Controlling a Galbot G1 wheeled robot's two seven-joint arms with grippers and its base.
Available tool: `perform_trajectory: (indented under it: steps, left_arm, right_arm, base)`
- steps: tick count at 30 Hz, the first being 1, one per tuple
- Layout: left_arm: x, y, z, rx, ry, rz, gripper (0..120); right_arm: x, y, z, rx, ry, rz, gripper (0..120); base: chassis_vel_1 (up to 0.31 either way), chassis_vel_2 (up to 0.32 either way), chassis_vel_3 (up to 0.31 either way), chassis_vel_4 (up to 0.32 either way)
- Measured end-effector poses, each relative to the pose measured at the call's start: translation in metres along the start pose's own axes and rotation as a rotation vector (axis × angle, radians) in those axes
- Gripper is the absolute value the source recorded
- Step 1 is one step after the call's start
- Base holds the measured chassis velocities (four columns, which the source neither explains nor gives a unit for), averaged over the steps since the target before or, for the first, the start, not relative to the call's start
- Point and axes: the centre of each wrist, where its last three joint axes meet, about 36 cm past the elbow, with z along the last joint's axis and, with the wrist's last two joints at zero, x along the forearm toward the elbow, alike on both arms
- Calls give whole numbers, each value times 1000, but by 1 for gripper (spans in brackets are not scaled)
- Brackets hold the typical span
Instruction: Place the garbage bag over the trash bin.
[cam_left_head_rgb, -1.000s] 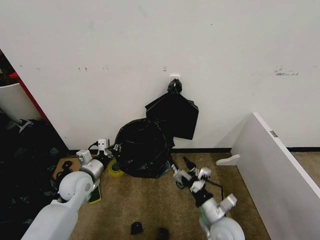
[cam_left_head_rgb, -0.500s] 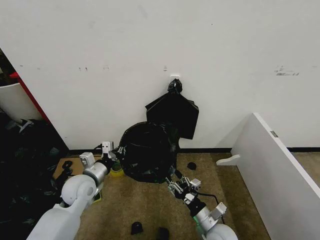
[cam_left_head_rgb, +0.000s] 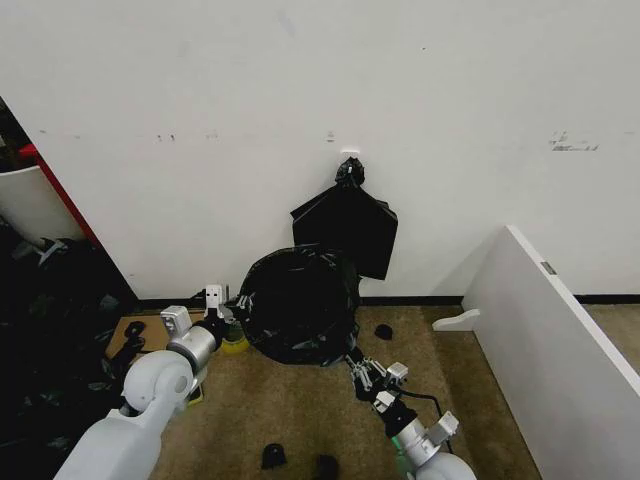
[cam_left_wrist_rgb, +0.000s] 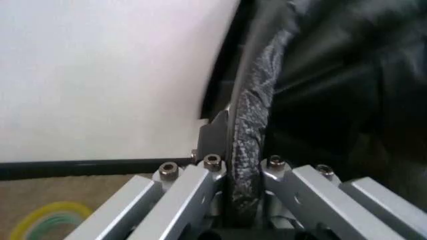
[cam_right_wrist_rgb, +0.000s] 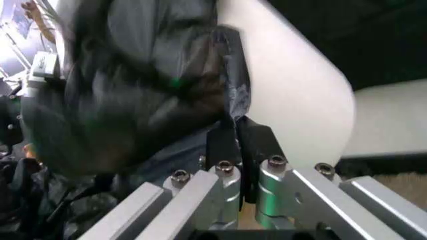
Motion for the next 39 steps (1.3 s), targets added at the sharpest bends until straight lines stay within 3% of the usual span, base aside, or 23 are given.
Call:
perform_trajectory:
  steps: [11, 17, 20, 26, 28, 32, 34, 35, 39]
  left_arm:
    - [10, -11, -5, 3, -9, 28, 0]
    - [20, -31, -13, 21, -2, 79, 0]
    - [21, -32, -13, 19, 1, 82, 0]
    - [19, -29, -5, 3, 17, 64, 0]
    - [16, -25, 1, -1, 20, 51, 0]
    - [10, -18, 8, -7, 17, 30, 0]
    - [9, -18, 9, -9, 17, 28, 0]
    - [6, -15, 13, -13, 16, 21, 0]
    - [1, -13, 19, -20, 11, 8, 0]
  right_arm:
    - [3, -26, 24, 78, 20, -33, 0]
    - [-8, -52, 37, 361, 27, 12, 0]
    - [-8, -53, 37, 401, 18, 23, 0]
    - [1, -46, 23, 449, -40, 17, 16]
    - [12, -47, 14, 468, -45, 37, 28]
    - [28, -40, 1, 486, 2, 261, 43]
    - [29, -38, -1, 481, 7, 288, 45]
    - [29, -22, -11, 424, 18, 409, 54]
    - [15, 24, -41, 306, 3, 580, 69]
  base:
    - [0, 0, 0, 0]
    - [0, 0, 0, 0]
    - [0, 0, 0, 0]
    - [0, 0, 0, 0]
    - [0, 0, 0, 0]
    - [0, 0, 0, 0]
    - [0, 0, 0, 0]
    - [0, 0, 0, 0]
    - [0, 0, 0, 0]
